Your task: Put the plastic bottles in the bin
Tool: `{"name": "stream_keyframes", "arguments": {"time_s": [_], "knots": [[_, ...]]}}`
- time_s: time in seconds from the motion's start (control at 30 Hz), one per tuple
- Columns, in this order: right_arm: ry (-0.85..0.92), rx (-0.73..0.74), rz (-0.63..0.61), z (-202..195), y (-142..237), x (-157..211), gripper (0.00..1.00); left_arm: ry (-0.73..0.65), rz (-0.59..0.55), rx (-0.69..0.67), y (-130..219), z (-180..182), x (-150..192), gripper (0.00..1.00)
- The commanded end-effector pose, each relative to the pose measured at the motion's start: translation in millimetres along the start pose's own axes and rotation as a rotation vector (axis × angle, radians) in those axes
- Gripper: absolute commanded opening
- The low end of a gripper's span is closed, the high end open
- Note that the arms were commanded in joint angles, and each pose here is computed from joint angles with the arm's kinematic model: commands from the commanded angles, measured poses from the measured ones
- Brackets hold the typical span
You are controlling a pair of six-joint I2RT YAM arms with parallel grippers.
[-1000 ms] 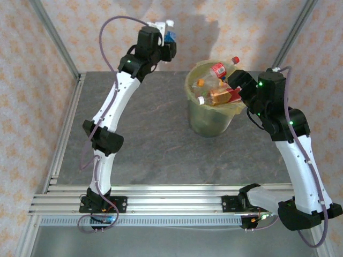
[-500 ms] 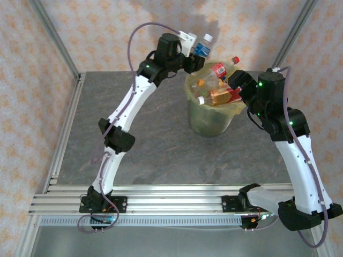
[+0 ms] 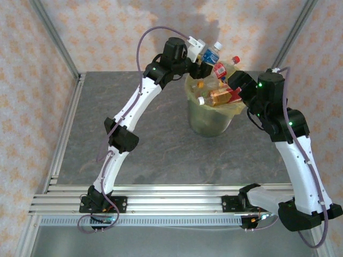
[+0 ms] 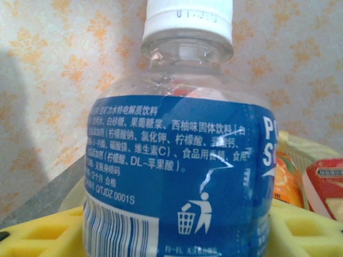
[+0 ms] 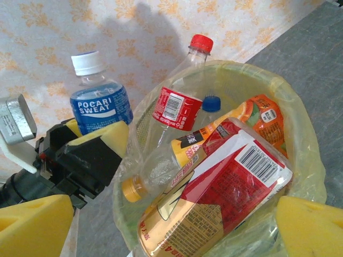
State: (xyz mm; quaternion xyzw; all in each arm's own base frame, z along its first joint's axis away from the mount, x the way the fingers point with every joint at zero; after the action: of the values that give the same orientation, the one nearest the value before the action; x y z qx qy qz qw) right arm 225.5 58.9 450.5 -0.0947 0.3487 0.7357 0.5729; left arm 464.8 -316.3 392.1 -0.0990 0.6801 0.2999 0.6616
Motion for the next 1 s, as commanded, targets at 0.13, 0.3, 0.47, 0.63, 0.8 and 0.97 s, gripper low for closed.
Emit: {"name": "stream_keyframes", "arguments": {"time_s": [0.13,0.3,0.47,0.63,0.8,0.97], "knots": [[-0.003,-0.017,-0.054,0,6,-6,0.98,-0.087,0.021,0.05,6,-8,-2,0.83],[-0.008,-0.022,-0.054,1,6,-7,0.98,-0.102,0.025,0.049,9,-9,-3,0.88],[-0.013,-0.027,-0.048,2,5,-6,0.98,-0.113,0.018,0.086,13,-14,-6,0.85],[-0.017,-0.027,-0.038,2,2,-5,0.98,-0.133,0.011,0.144,20,-20,-10,0.84],[-0.023,-0.028,-0.038,2,1,-4,0.98,-0.137,0.006,0.155,26,-23,-14,0.73],[-0.023,-0.032,-0.035,3,2,-4,0.98,-0.145,-0.023,0.178,34,-27,-23,0.84]]}}
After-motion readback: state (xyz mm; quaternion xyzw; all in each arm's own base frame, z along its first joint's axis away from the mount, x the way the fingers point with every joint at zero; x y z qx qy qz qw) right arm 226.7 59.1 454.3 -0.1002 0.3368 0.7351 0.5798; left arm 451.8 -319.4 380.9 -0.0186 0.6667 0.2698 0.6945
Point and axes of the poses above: each hand's point on the last joint's axis, 136 mm out from that joint toward the fingers, its own y axis back along the fingers, its own z axis along the line the jaws close on, x = y × z, the point moved 9 cm from there along y, back along the fingers, and after that the axes turned 10 degrees about -y, right-handed, at the moved point
